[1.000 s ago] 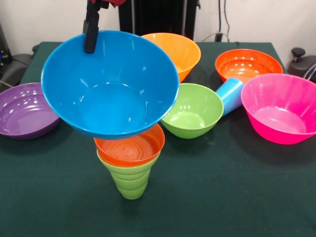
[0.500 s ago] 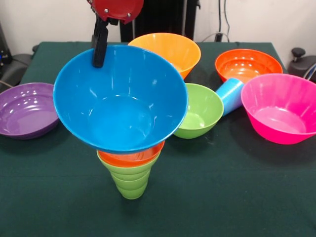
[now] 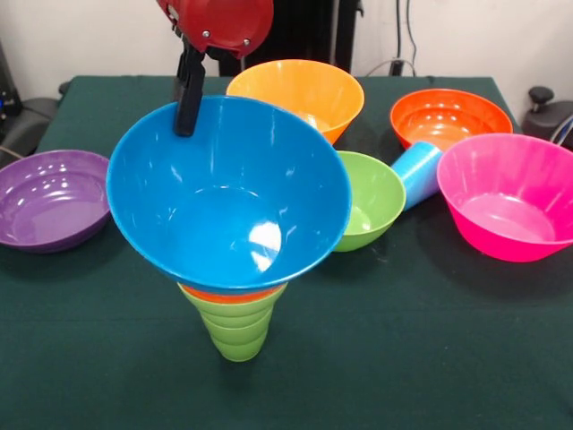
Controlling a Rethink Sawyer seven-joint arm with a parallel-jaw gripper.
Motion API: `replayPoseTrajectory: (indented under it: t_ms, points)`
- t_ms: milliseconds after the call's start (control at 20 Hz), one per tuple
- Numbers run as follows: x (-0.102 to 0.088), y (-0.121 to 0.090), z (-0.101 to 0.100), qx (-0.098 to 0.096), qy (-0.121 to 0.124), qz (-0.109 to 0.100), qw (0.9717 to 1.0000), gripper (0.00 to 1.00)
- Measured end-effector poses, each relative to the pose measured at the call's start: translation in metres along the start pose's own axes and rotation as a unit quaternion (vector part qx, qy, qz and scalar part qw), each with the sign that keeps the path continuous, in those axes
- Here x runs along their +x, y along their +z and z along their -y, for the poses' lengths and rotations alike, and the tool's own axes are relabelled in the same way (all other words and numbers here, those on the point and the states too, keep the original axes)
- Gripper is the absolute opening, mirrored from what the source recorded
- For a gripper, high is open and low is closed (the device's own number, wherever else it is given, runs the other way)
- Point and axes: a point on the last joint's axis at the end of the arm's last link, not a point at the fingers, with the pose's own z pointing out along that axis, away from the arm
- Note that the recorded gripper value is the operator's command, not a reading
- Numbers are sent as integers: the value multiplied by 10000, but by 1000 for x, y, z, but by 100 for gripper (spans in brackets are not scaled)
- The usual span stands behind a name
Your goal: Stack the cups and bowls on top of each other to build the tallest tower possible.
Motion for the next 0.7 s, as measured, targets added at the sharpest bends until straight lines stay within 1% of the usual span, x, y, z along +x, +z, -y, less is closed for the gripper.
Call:
replayPoseTrajectory:
  t_ms: [400, 600, 700]
  points:
    - [9, -4, -11, -196, -111, 159, 9996, 0]
    - [16, -7, -18, -341, -179, 271, 9989, 0]
    - [17, -8, -19, -372, -194, 294, 9987, 0]
